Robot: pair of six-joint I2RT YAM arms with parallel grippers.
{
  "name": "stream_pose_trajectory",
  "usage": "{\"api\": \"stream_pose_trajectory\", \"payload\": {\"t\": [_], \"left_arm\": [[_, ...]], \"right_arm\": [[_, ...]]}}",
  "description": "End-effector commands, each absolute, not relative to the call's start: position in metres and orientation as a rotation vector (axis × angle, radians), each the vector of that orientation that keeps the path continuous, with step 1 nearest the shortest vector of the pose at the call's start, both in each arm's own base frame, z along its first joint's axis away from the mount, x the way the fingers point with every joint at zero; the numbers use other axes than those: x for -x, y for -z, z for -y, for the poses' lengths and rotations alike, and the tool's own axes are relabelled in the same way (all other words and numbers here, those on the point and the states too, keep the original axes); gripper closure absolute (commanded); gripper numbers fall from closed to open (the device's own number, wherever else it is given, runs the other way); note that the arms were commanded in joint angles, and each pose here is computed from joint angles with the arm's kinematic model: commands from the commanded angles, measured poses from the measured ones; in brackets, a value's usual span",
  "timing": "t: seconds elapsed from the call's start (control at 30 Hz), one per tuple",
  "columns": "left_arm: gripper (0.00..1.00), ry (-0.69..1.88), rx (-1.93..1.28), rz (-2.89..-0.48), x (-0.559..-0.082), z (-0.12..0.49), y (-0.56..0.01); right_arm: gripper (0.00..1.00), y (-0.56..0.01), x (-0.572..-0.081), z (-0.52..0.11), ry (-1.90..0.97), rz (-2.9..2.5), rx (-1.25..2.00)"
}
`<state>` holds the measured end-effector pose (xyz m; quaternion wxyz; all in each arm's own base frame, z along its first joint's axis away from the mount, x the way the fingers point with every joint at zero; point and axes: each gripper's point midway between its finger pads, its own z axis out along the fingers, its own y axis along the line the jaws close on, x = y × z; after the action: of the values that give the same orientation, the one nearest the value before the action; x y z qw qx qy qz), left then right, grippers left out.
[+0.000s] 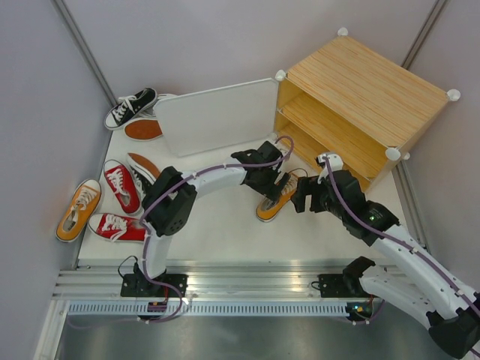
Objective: Place and organize the shoes in the shoe cabinet
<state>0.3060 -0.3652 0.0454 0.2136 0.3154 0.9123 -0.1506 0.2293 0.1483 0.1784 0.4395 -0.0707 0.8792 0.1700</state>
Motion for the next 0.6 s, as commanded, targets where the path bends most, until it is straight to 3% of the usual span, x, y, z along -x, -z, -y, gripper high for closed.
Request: {"api": "stream_pose_trajectory", "payload": {"t": [0.0, 0.2, 0.57], "left_arm": [[0.05, 0.501, -0.784, -2.346, -0.331, 0.371, -0.119], [0.00, 0.589, -0.507, -2.339, -0.357, 0.317, -0.160], [0.01, 0.435, -0.095, -2.400, -0.376, 0.196, -0.159]], "right_arm": [[0.07, -0.183, -0.232, -0.164, -0.477, -2.151, 0.299], [0.09, -0.175, -0.232, -0.187, -0.528, -2.192, 0.441], [0.19, -0.143, -0.230, -0.243, -0.608, -2.275, 0.728]]}}
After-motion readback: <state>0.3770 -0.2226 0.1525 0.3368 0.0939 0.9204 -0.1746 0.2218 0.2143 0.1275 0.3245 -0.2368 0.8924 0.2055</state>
